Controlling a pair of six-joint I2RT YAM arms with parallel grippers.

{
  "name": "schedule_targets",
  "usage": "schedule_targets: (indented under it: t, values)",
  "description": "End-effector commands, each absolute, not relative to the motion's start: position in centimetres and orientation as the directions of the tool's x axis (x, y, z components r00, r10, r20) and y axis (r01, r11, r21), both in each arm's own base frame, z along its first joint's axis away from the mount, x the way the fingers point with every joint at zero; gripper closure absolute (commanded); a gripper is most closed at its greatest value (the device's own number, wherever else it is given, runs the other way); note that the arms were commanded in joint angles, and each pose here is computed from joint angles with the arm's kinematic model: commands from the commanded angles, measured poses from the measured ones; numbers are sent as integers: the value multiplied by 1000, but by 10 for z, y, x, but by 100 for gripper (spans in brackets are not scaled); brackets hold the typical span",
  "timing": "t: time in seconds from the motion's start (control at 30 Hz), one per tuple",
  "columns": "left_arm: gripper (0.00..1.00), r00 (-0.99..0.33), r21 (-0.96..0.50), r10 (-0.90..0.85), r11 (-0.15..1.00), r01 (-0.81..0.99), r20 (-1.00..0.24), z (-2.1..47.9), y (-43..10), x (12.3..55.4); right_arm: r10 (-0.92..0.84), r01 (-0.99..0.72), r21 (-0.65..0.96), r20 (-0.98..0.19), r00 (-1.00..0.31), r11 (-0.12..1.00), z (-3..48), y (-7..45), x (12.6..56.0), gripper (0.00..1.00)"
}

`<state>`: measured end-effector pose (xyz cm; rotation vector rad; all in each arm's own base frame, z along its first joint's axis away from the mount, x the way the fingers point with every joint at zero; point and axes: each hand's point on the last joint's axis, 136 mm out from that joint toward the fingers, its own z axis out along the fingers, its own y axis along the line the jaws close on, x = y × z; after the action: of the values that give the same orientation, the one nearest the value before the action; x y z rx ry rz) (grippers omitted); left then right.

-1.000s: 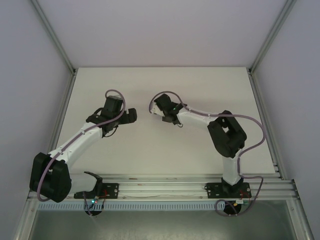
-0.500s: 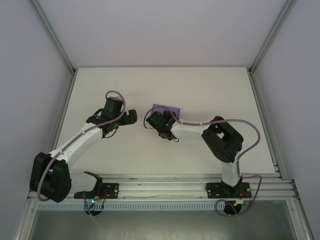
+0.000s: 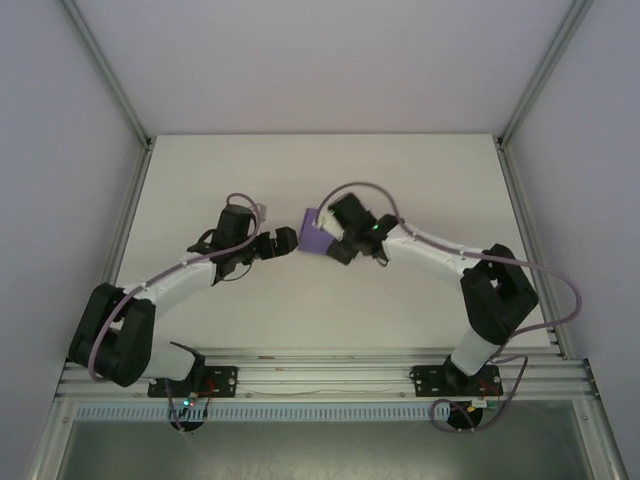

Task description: Assemble paper box

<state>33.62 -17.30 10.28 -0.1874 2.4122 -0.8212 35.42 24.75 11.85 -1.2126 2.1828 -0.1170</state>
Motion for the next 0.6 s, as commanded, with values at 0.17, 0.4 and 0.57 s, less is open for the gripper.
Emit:
schedule_targets:
  t: [0.17, 0.4, 0.57]
  values:
    - [0, -846, -692, -271, 706, 148, -458, 108, -234, 351, -497, -606, 4, -568, -656, 795, 122, 239, 420, 16]
    - [0, -852, -682, -267, 718, 137, -451, 92, -243, 370, -491, -615, 139, -479, -728, 776, 91, 249, 444, 17]
    - [3, -862, -699, -261, 701, 140, -434, 85, -253, 379, -512, -624, 186, -420, -749, 759, 73, 253, 440, 19]
